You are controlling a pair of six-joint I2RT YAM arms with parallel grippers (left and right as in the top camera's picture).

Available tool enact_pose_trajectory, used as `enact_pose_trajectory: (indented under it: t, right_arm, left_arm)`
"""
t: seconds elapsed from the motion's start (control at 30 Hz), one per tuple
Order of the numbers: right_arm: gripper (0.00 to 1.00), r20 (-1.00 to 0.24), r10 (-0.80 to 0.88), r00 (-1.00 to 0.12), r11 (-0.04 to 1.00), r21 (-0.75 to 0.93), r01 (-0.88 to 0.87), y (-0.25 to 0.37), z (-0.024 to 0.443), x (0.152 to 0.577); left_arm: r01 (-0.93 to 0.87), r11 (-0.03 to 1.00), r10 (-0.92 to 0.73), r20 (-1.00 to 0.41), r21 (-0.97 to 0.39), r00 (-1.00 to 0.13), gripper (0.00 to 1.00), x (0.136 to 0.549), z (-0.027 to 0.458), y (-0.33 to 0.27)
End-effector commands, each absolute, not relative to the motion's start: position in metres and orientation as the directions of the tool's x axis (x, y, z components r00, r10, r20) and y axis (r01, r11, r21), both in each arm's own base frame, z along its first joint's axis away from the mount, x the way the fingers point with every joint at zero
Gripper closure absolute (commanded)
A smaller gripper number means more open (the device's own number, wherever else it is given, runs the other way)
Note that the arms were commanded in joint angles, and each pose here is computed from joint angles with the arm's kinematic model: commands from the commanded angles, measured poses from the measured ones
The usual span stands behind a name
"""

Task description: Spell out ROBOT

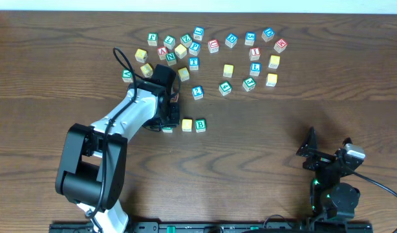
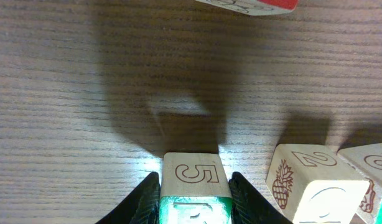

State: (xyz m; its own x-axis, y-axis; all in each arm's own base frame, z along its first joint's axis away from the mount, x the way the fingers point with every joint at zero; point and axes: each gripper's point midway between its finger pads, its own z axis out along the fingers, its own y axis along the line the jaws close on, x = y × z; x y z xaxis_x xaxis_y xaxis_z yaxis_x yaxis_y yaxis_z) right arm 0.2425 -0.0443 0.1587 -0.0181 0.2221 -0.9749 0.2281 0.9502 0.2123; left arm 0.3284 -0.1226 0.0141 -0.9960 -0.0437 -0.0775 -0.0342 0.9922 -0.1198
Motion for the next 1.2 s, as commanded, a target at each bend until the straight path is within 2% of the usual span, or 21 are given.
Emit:
enact_pose_trajectory:
  t: [0.0, 0.37, 0.43, 0.5, 0.83, 1.03, 1.1, 1.13, 1.17]
  right_arm:
    - [0.01, -0.973, 0.229, -0.015, 0.947, 0.219, 0.235, -0.046, 0.158, 0.242]
    - [0.01, -0.973, 0.229, -0.015, 0.947, 0.219, 0.235, -0.046, 0.158, 0.242]
    - [0.01, -0.973, 0.229, -0.015, 0.947, 0.219, 0.235, -0.046, 0.158, 0.242]
    - [0.01, -0.973, 0.229, -0.015, 0.947, 0.219, 0.235, -0.046, 0.158, 0.242]
    - [0.01, -0.973, 0.229, -0.015, 0.947, 0.219, 0.235, -0.046, 0.158, 0.242]
    - [0.01, -0.973, 0.229, -0.015, 0.947, 0.219, 0.235, -0.046, 0.158, 0.242]
    - [0.01, -0.973, 0.229, -0.015, 0.947, 0.219, 0.235, -0.046, 0.158, 0.242]
    - [0.01, -0.973, 0.229, -0.015, 0.947, 0.219, 0.235, -0.046, 0.158, 0.242]
    - [0.01, -0.973, 0.229, -0.015, 0.947, 0.219, 0.235, -0.046, 0.158, 0.242]
  left_arm:
    - [-0.04, 0.989, -0.053, -0.096, -0.141, -0.994, 0.66, 0.335, 0.017, -0.134]
    - [-0.009, 0.994, -0.024, -0.132, -0.111, -0.991, 0.64, 0.336, 0.018, -0.147]
    - [-0.009, 0.994, -0.024, -0.135, -0.11, -0.991, 0.51, 0.336, 0.018, -0.147]
    - [-0.01, 0.994, -0.025, -0.142, -0.106, -0.99, 0.45, 0.34, 0.024, -0.146]
    - [-0.002, 0.996, -0.023, -0.233, -0.09, -0.972, 0.45, 0.361, 0.081, -0.138]
    - [-0.02, 0.997, -0.038, -0.256, -0.071, -0.966, 0.44, 0.364, 0.125, -0.093]
    - [-0.038, 0.997, -0.058, -0.285, -0.072, -0.957, 0.38, 0.366, 0.142, -0.077]
    - [-0.052, 0.996, -0.073, -0.313, -0.074, -0.947, 0.29, 0.367, 0.153, -0.065]
    - [-0.067, 0.995, -0.089, -0.336, -0.076, -0.938, 0.25, 0.367, 0.161, -0.056]
